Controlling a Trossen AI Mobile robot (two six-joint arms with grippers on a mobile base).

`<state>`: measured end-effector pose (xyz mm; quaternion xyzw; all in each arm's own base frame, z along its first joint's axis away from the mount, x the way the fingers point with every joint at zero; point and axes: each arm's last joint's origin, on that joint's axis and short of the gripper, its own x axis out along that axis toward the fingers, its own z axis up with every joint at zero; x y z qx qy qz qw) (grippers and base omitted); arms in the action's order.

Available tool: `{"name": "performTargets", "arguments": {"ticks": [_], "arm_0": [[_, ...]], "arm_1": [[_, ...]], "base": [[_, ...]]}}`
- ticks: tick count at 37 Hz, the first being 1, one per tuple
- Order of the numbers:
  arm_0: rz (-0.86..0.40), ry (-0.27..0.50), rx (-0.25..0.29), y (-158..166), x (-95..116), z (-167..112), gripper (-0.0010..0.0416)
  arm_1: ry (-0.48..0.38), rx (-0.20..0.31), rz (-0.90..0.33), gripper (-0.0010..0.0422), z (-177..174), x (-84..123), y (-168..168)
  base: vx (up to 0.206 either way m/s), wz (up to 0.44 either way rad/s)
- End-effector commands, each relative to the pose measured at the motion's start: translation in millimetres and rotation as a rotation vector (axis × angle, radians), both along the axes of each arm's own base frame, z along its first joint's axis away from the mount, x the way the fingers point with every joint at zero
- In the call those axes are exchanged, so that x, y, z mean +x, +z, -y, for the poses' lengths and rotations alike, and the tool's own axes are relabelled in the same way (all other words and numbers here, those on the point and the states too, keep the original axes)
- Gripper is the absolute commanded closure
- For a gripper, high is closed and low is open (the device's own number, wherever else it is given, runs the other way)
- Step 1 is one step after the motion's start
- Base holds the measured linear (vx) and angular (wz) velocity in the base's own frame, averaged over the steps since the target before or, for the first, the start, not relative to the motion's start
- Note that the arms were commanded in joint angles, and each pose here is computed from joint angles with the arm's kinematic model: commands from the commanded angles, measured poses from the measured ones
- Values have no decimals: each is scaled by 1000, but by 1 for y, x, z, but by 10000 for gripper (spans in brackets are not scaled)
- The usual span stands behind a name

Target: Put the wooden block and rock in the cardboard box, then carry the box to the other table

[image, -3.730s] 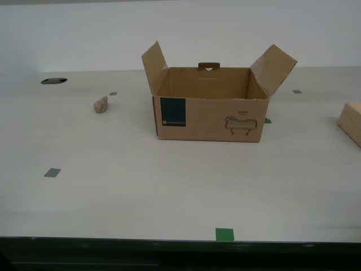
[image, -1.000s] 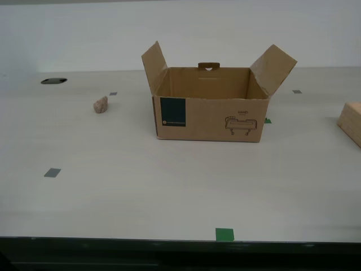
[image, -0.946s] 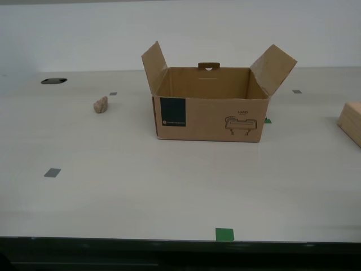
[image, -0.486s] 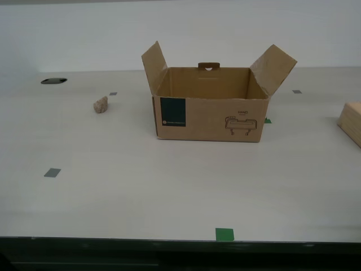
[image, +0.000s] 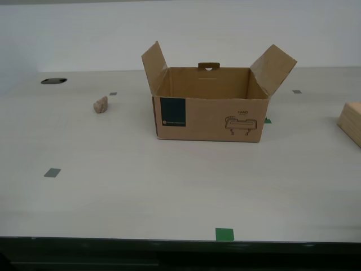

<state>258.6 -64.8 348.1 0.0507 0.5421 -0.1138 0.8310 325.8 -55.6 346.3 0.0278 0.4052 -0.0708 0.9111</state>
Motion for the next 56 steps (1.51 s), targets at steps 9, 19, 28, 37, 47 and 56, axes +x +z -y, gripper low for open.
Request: {"name": "performTargets", "arguments": {"ticks": [9, 19, 28, 37, 47, 56], "arm_0": [[5, 4, 15, 0, 0, 0, 376], [4, 28, 2, 0, 0, 0, 239], [19, 31, -3, 1, 2, 0, 102], [22, 32, -4, 1, 2, 0, -1], [23, 32, -3, 1, 2, 0, 14], [23, 27, -1, 1, 2, 0, 11]], "arm_1": [[0, -1, 1, 21, 0, 0, 0], [0, -1, 1, 21, 0, 0, 0], [0, -1, 1, 21, 0, 0, 0], [0, -1, 1, 21, 0, 0, 0], [0, -1, 1, 21, 0, 0, 0], [0, -1, 1, 21, 0, 0, 0]], "base": [[0, 0], [0, 0], [0, 0], [0, 0], [0, 0], [0, 0]]}}
